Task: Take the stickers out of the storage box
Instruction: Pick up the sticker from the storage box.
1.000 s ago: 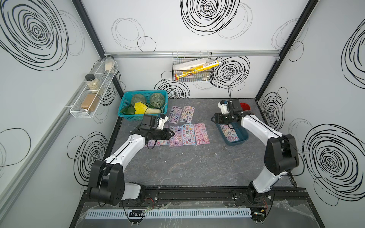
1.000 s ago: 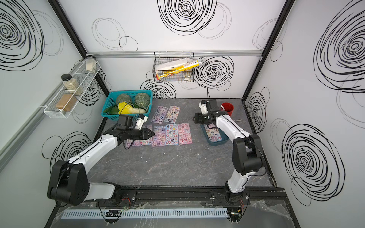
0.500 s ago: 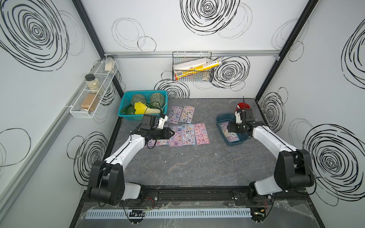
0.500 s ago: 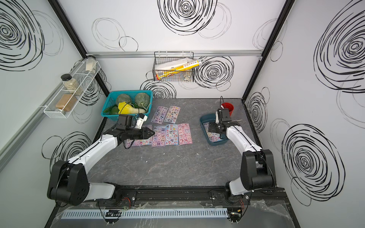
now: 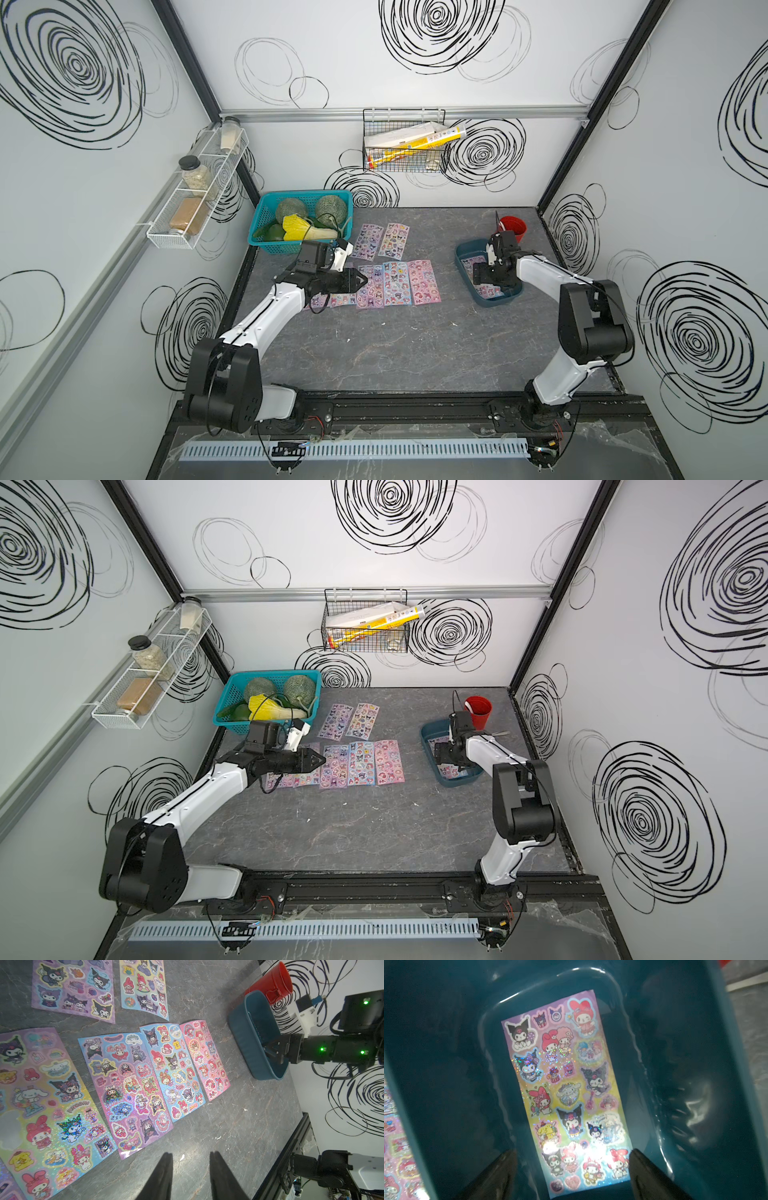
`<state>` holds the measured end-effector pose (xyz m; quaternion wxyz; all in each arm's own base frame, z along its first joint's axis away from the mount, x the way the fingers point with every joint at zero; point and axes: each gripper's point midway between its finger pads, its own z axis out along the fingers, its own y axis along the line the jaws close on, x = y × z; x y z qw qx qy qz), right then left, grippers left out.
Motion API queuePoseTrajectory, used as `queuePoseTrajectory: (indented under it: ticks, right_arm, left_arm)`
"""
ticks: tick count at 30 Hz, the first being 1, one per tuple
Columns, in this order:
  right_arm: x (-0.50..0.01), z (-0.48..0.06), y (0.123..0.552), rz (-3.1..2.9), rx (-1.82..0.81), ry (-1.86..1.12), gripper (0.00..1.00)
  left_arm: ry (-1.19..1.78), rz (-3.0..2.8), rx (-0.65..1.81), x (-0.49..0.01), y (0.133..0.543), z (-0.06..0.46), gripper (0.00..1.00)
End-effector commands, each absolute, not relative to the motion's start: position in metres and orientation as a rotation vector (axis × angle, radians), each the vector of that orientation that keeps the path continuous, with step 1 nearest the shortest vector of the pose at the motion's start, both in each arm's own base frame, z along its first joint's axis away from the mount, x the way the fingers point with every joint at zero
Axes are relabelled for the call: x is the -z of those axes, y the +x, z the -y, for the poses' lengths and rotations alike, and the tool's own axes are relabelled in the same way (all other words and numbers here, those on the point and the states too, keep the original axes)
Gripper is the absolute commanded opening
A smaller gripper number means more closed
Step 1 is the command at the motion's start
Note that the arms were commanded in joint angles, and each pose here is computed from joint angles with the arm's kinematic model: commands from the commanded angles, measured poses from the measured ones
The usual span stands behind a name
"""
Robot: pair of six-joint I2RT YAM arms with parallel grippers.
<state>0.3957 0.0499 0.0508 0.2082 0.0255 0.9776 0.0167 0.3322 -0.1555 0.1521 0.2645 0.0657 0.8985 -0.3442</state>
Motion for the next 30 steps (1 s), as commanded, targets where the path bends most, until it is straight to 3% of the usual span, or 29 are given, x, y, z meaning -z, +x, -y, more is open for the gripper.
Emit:
queuePoseTrajectory:
  ticks: [1, 18, 30]
  right_arm:
    - [-0.046, -0.048, 0.402, -2.741, -0.011, 0.047, 0.90]
    - [0.000, -0.049, 0.406, -2.839, 0.000, 0.024, 0.91]
    - [-0.001, -0.052, 0.400, -2.842, -0.031, 0.012, 0.71]
  left_arm:
    - [0.206, -2.389, 0.948, -0.158, 0.334, 0.160, 0.35]
    - [0.208, -2.394, 0.951, -0.157, 0.335, 0.161, 0.36]
    - [0.217, -2.390, 0.964, -0.157, 0.334, 0.163, 0.36]
